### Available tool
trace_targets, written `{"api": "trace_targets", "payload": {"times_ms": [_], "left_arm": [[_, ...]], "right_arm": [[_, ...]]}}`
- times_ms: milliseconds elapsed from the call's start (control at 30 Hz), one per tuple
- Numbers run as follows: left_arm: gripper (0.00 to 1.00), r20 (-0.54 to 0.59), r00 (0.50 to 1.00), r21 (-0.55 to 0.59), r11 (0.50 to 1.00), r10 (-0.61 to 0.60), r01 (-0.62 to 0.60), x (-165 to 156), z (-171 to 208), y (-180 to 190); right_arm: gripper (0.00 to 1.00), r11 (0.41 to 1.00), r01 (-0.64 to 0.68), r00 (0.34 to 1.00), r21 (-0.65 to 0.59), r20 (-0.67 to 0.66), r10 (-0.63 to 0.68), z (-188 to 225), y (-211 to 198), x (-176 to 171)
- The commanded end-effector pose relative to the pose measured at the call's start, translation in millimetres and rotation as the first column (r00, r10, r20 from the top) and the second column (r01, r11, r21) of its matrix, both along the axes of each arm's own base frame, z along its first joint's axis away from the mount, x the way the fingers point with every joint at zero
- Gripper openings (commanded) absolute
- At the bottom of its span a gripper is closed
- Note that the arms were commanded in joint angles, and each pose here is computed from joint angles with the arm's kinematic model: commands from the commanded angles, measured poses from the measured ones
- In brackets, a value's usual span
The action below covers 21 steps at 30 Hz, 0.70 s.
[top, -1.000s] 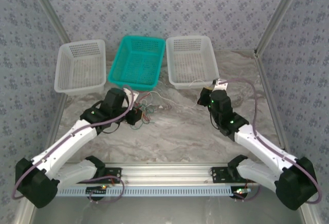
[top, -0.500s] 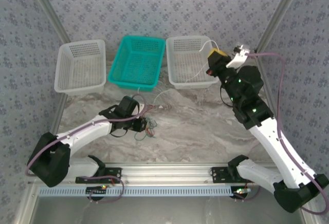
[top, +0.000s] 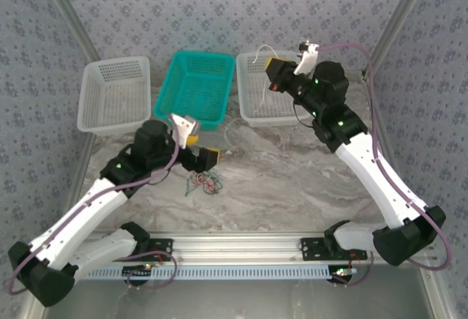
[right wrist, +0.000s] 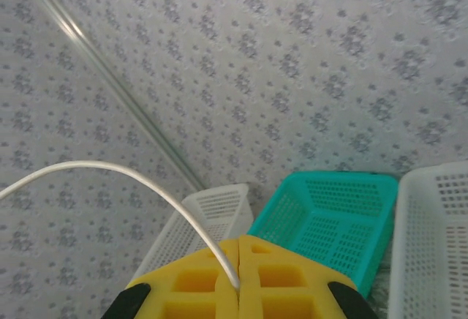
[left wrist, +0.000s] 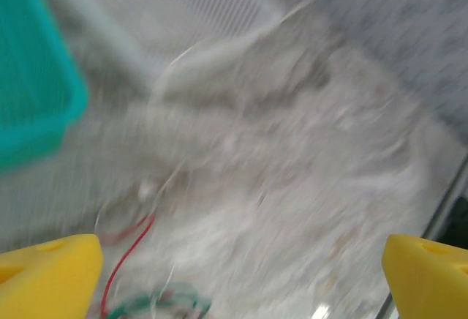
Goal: Untangle the cables
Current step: Untie the cable from multiple cables, then place the cable into the container.
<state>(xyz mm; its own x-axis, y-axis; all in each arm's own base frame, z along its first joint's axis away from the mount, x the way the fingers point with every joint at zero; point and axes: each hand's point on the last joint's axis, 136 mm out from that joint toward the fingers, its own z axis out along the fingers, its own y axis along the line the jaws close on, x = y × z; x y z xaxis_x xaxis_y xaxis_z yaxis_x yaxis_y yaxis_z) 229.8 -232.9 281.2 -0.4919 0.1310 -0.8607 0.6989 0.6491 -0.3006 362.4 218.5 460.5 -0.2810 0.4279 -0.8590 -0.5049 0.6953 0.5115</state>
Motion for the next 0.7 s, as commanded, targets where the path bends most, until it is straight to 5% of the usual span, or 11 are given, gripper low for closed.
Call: {"api": "trace_targets", "payload": {"times_ms": [0,233,400,433,567,667], "left_arm": [[0.99,0.160,0.975,-0.080,0.983,-0.152,0.167,3,49,-32],[0.99,0.226,0.960,-0.095,0.977,-0.164,0.189,75,60,-95],[0.94,0.212,0.925,-0.147,0.926,-0.314,0.348,83,52,-137],[0.85,0.204,0.923,-0.158,0.920,-0.326,0.360,84,49,-140],[0.00,0.137,0.955,-0.118,0.953,-0.263,0.280,97,28,-135],[0.00,0.112,0.970,-0.130,0.964,-0.217,0.231,100,33,-116]], "right_arm": [[0.00,0.994,-0.099,0.994,0.040,0.047,0.097,29,17,-17],[0.00,0.987,-0.142,0.989,0.071,0.051,0.138,39,33,-23],[0.00,0.985,-0.153,0.987,0.074,0.068,0.149,52,40,-24],[0.00,0.986,-0.150,0.987,0.075,0.069,0.145,53,40,-23],[0.00,0.993,-0.099,0.993,0.058,0.064,0.096,53,31,-19],[0.00,0.999,-0.025,0.999,0.034,0.045,0.024,47,15,-14]]}}
